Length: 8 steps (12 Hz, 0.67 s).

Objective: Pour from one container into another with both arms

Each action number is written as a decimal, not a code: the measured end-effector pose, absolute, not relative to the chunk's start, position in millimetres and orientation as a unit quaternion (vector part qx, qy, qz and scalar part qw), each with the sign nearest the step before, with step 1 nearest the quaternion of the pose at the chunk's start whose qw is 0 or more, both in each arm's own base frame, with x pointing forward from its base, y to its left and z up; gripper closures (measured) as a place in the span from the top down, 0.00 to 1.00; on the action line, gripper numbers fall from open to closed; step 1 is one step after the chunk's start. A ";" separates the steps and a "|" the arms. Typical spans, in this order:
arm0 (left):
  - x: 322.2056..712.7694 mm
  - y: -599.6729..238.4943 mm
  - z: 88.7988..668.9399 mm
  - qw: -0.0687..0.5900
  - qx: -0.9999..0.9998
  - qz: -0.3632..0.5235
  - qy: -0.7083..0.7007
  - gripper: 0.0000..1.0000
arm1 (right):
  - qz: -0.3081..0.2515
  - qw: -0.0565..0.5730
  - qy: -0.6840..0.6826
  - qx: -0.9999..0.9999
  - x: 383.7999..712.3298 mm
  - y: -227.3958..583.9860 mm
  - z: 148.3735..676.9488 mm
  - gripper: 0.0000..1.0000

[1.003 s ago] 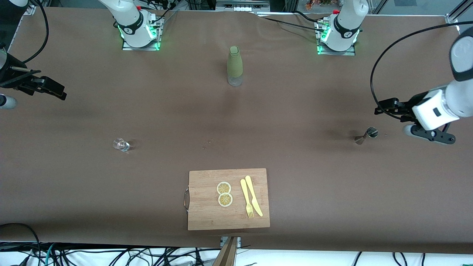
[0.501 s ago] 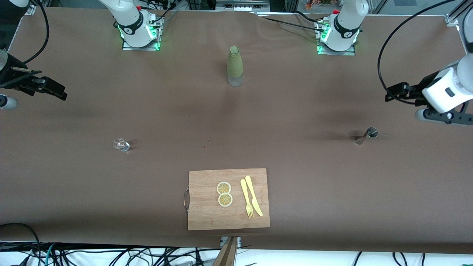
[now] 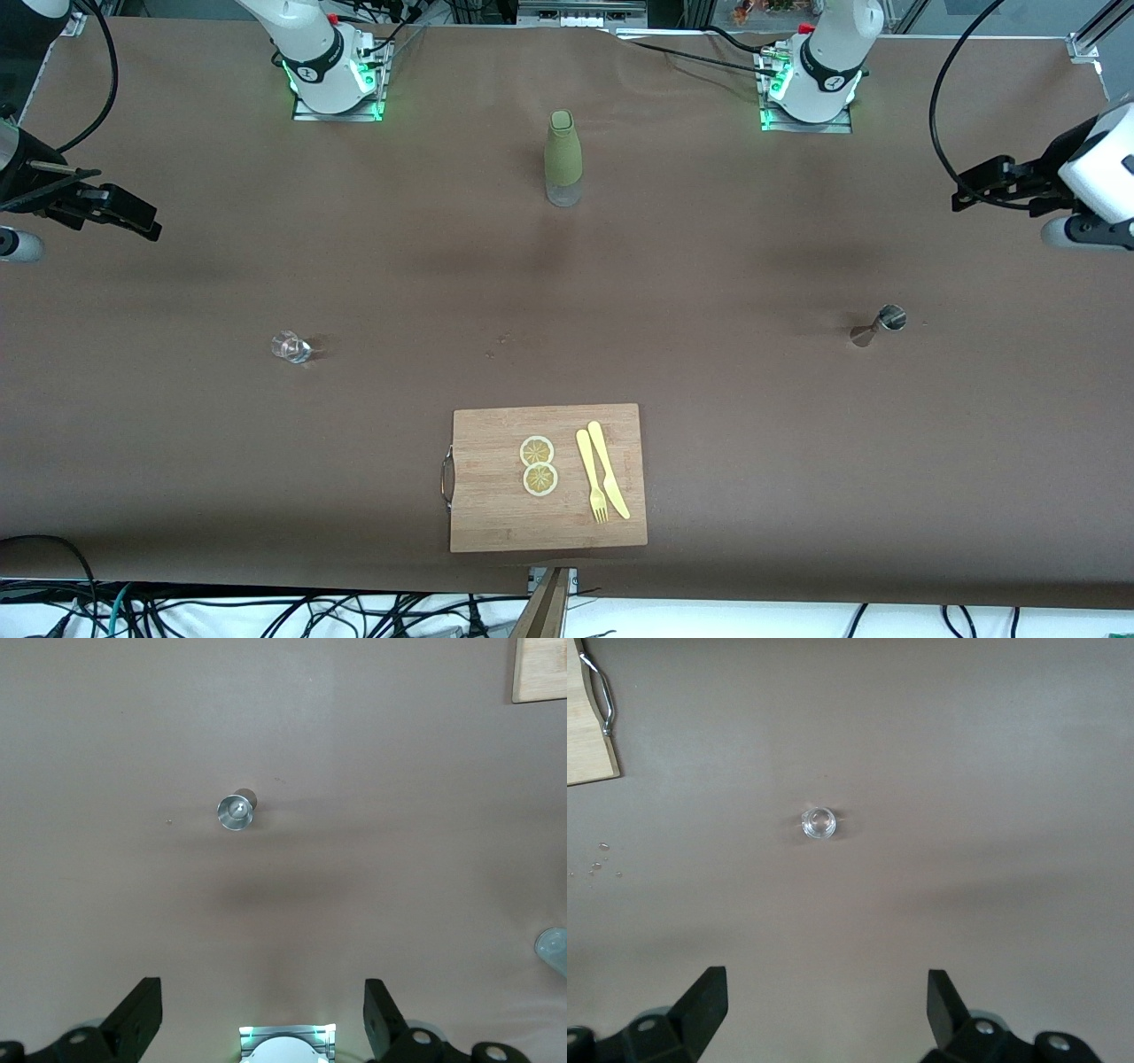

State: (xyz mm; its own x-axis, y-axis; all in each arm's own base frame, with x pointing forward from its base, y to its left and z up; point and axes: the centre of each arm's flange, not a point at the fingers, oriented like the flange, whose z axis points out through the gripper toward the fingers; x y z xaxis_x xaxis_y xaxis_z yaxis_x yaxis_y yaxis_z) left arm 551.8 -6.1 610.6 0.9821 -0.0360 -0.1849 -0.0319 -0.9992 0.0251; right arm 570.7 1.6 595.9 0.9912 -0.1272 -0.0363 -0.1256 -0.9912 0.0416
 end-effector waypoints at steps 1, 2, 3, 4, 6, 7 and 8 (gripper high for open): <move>550.5 -6.1 610.6 0.011 0.995 -0.093 -0.017 1.00 | -0.020 0.020 -0.063 0.998 570.8 1.6 595.7 1.00; 552.2 -4.7 605.9 0.011 0.995 -0.097 -0.015 1.00 | -0.020 0.020 -0.063 0.998 570.8 1.7 595.7 1.00; 556.8 -0.4 598.0 0.011 0.995 -0.102 -0.011 1.00 | -0.020 0.020 -0.063 0.998 570.9 1.8 595.6 1.00; 561.7 5.4 590.8 0.012 0.994 -0.106 -0.005 1.00 | -0.020 0.020 -0.063 0.998 570.9 1.8 595.6 1.00; 565.6 12.3 584.1 0.011 0.994 -0.111 0.001 1.00 | -0.020 0.020 -0.063 0.998 570.9 1.9 595.6 1.00; 565.7 11.7 584.3 0.011 0.994 -0.110 0.001 1.00 | -0.020 0.020 -0.063 0.998 570.9 1.9 595.6 1.00; 565.8 10.4 585.0 0.011 0.994 -0.110 0.000 1.00 | -0.020 0.020 -0.063 0.998 570.9 1.9 595.6 1.00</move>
